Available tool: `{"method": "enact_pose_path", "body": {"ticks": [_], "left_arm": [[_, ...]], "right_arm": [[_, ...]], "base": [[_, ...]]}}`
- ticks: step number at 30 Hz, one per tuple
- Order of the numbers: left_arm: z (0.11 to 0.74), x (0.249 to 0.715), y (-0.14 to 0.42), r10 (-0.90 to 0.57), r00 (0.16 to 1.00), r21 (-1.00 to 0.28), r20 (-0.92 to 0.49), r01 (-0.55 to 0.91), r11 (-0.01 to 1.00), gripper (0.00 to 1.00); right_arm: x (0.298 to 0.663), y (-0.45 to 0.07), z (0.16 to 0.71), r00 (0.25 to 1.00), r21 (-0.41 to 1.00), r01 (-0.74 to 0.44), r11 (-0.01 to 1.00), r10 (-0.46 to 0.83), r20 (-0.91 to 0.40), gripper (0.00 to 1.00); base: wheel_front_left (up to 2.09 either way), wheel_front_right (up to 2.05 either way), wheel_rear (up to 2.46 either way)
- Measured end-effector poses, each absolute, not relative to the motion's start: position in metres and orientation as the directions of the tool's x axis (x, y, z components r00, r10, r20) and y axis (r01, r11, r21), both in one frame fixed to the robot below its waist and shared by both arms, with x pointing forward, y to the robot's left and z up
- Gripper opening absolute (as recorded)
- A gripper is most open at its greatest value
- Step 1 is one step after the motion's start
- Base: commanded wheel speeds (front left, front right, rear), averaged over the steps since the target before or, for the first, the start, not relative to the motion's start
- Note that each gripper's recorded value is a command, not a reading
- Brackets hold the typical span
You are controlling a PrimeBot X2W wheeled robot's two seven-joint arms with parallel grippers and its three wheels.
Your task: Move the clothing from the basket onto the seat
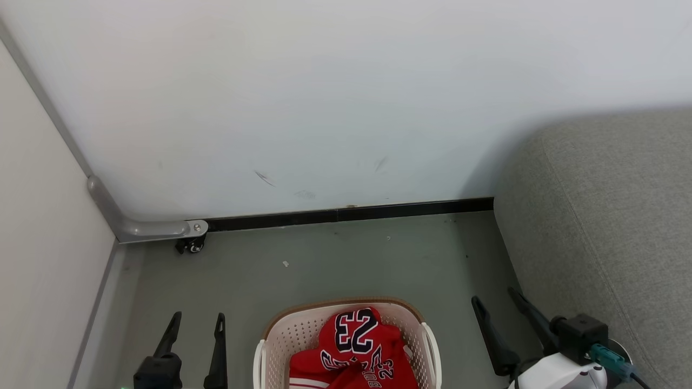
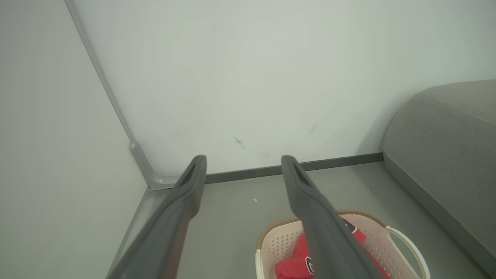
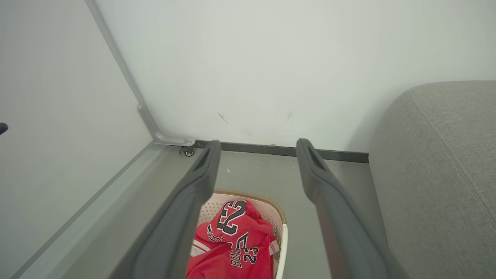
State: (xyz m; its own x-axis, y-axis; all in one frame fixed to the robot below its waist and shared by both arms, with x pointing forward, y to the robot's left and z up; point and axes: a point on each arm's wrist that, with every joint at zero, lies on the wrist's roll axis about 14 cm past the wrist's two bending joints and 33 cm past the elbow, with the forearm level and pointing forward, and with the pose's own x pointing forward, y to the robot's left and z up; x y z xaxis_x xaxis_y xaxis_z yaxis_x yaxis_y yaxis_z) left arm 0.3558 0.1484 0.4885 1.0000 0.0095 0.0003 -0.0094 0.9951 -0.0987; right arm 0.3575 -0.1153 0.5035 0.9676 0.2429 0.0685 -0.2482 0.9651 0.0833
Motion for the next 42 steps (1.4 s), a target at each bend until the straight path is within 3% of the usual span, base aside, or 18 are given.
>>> {"method": "enact_pose_path", "body": {"ticks": [18,42], "left_arm": [[0.483,0.361,0.150,-0.008,1.000,-0.077,-0.016,0.007,0.997,1.00],[0.443,0.383,0.083,-0.251,0.950,-0.068,-0.183,0.243,0.968,1.00]], "right_arm": [[0.355,-0.116,0.499,0.969,0.087,-0.245,0.966,0.240,0.056,1.00],[0.362,-0.163,0.487,0.994,0.071,-0.105,0.992,0.104,0.019,1.00]], "base": [[0.00,0.00,0.00],[0.00,0.00,0.00]]}}
